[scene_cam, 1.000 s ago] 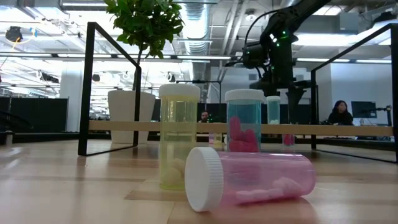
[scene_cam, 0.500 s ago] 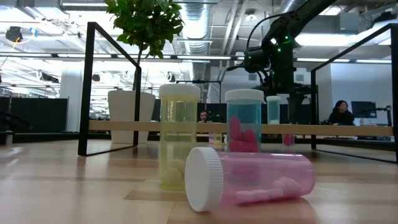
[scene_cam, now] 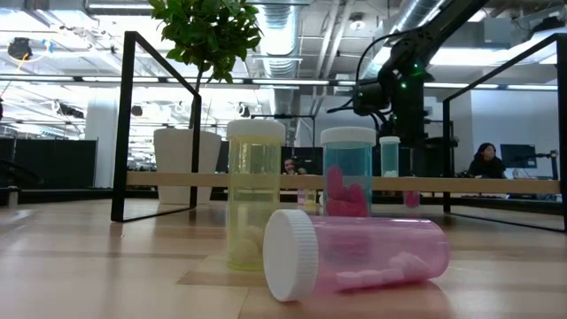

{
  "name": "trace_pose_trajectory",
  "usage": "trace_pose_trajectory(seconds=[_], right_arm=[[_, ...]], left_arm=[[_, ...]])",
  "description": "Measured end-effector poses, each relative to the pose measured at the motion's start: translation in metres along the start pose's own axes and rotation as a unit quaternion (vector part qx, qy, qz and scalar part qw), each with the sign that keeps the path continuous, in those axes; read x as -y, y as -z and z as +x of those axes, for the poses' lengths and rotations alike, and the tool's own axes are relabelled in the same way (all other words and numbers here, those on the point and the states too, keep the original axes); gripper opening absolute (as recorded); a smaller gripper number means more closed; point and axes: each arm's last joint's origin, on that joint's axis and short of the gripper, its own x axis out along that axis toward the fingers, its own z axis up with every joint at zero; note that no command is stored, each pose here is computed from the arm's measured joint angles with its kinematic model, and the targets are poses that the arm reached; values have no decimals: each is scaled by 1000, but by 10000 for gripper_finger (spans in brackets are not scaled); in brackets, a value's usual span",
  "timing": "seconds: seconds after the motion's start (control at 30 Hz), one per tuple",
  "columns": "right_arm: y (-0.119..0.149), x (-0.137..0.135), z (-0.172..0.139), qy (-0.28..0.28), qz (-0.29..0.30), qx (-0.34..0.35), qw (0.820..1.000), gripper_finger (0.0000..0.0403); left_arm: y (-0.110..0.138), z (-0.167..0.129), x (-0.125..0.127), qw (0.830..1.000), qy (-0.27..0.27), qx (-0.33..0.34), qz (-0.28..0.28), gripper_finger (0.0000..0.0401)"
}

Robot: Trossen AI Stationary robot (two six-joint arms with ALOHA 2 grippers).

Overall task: Pick and place medicine bottles onto shelf by color
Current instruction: Put the blue pill bottle on the shelf

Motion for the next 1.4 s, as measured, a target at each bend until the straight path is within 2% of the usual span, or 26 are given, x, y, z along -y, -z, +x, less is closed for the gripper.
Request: trace_pose_trajectory(seconds=[0.27, 0.7, 1.1, 1.3, 1.4], right_arm=[[-2, -1, 0, -3, 2, 8, 1000, 218], [0, -3, -1, -3, -17, 10, 1000, 111], [19, -13, -13, -41, -165, -18, 985, 137], [27, -6, -41, -77, -238, 0, 968, 123], [35, 1, -56, -91, -288, -3, 953, 126]], left_arm=[[0, 0, -1, 1000, 3, -3, -3, 192], [-1, 0, -1, 1000, 3, -3, 4, 192], [-1, 1, -1, 1000, 2, -1, 1, 192], [1, 11, 2, 1000, 8, 0, 1, 192], [4, 17, 3, 1000, 11, -11, 3, 192]])
